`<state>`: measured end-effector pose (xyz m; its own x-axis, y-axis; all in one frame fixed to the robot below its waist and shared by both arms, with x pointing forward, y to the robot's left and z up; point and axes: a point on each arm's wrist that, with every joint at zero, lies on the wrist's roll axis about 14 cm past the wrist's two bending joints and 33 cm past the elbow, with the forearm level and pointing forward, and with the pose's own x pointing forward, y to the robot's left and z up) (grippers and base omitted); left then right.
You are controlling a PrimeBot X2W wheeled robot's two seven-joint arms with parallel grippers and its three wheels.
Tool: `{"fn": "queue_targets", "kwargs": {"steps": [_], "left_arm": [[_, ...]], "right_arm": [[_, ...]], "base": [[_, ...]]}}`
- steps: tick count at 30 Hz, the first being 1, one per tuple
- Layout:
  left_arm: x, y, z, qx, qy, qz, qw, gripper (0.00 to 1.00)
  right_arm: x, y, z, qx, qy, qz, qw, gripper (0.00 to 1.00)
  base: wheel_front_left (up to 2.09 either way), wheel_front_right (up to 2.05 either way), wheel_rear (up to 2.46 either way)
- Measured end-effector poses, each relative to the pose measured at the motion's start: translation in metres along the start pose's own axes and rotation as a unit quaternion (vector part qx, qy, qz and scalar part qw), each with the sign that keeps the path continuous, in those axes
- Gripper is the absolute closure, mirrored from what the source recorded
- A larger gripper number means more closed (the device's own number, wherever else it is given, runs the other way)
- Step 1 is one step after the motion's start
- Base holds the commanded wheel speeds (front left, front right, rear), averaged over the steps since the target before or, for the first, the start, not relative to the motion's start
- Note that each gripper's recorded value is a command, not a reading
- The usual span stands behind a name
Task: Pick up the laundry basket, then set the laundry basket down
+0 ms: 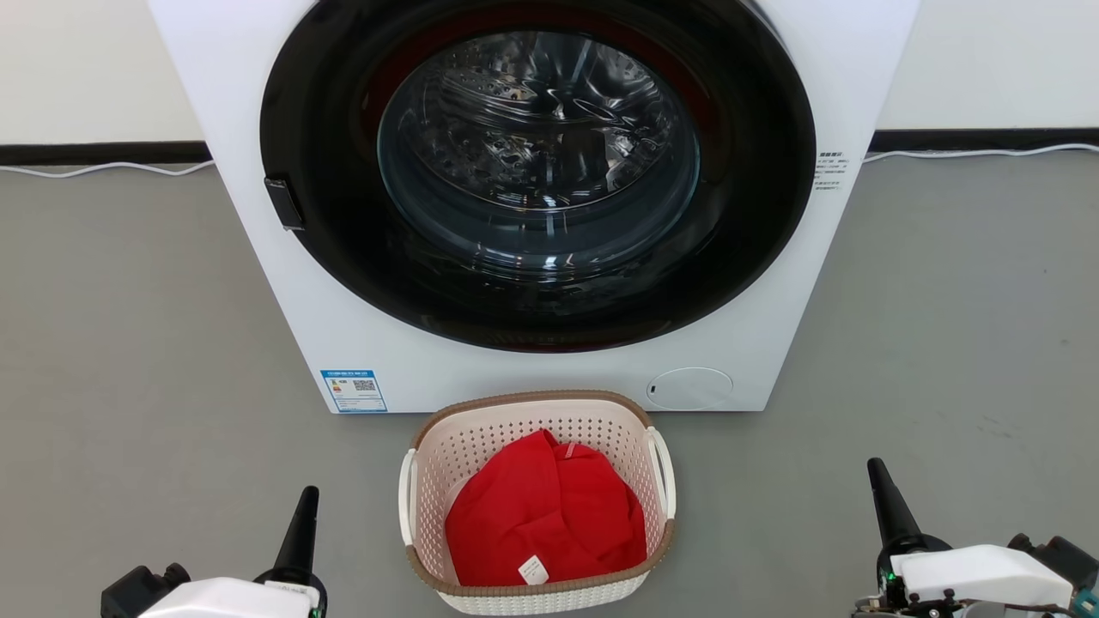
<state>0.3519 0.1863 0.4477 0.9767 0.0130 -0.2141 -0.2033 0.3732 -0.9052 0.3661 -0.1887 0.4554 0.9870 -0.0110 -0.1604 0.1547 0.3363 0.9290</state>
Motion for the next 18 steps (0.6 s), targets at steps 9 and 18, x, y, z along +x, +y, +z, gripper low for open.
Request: {"fn": "queue_targets", "kwargs": {"steps": [9,18], "left_arm": [[0.004,-0.008,0.002,-0.049,0.003,-0.015,0.999,1.0],[0.009,-0.016,0.007,-0.099,0.004,-0.03,0.995,1.0]], "right_arm": [[-0.001,-0.001,0.004,0.044,-0.003,-0.001,0.999,1.0],[-0.001,0.001,0.01,0.09,-0.007,0.003,0.996,1.0]], "base": [[0.0,0.0,0.0],[0.0,0.0,0.0]]}}
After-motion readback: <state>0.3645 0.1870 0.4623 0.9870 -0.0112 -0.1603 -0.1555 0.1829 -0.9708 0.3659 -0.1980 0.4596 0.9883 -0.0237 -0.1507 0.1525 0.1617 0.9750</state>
